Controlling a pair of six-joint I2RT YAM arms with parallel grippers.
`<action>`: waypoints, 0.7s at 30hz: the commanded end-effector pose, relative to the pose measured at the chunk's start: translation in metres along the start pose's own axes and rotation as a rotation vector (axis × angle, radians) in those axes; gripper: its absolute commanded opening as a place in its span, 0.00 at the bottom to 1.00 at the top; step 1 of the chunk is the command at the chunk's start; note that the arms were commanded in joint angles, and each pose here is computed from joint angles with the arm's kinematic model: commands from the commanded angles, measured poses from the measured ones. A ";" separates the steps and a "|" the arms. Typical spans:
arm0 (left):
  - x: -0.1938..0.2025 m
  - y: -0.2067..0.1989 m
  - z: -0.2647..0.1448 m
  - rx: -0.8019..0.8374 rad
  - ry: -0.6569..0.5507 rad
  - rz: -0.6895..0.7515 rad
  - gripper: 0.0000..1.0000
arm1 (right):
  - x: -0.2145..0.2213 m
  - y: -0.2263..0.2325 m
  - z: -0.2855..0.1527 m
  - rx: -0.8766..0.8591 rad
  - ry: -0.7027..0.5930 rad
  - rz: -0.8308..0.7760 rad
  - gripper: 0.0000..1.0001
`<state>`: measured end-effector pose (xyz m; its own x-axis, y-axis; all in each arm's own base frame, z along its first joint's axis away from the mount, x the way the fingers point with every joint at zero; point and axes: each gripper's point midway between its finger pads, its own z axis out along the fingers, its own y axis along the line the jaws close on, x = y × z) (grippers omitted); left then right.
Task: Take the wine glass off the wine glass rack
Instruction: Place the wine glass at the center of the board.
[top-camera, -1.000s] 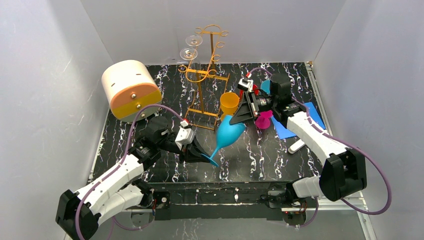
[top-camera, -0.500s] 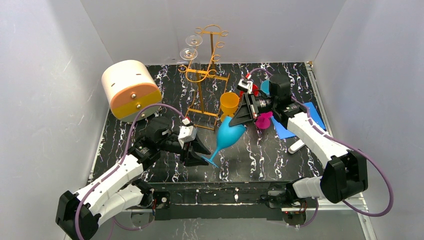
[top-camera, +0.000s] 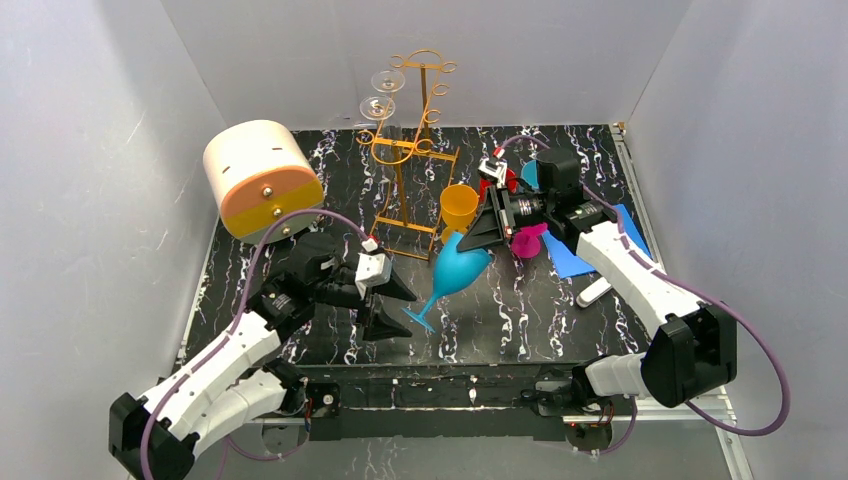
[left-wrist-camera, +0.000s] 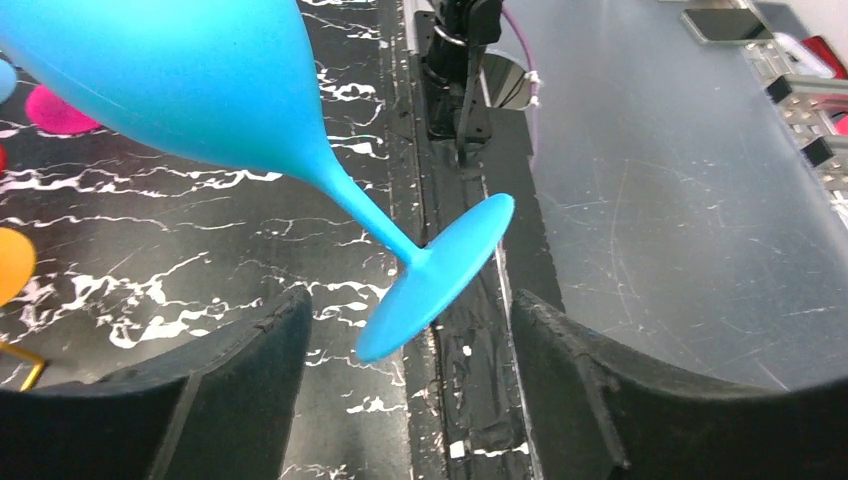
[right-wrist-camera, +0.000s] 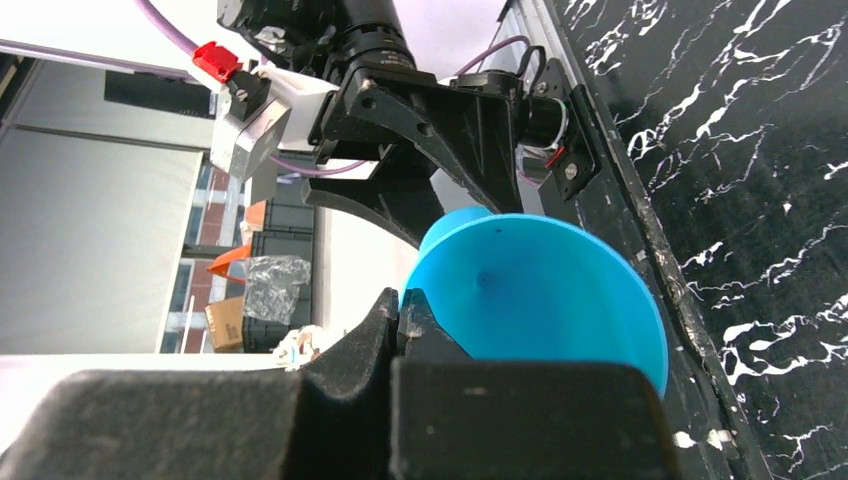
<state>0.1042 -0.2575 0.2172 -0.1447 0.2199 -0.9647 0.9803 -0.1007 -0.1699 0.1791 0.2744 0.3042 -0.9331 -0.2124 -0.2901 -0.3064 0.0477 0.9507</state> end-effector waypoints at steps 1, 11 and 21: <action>-0.011 0.007 -0.010 -0.097 -0.002 0.060 0.78 | -0.005 0.011 -0.003 0.065 -0.040 -0.095 0.01; -0.019 0.030 -0.027 -0.318 -0.017 0.078 0.98 | -0.015 -0.026 -0.011 0.314 -0.136 -0.101 0.01; -0.030 0.080 -0.067 -0.741 -0.124 -0.013 0.98 | -0.036 -0.063 -0.034 0.703 -0.281 -0.223 0.01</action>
<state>0.1625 -0.2270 0.2386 -0.0855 0.1653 -0.9825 0.9277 0.3728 -0.0180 0.2213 0.2570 0.2478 -0.9076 -0.0574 -0.4159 -0.3810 0.5286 0.7585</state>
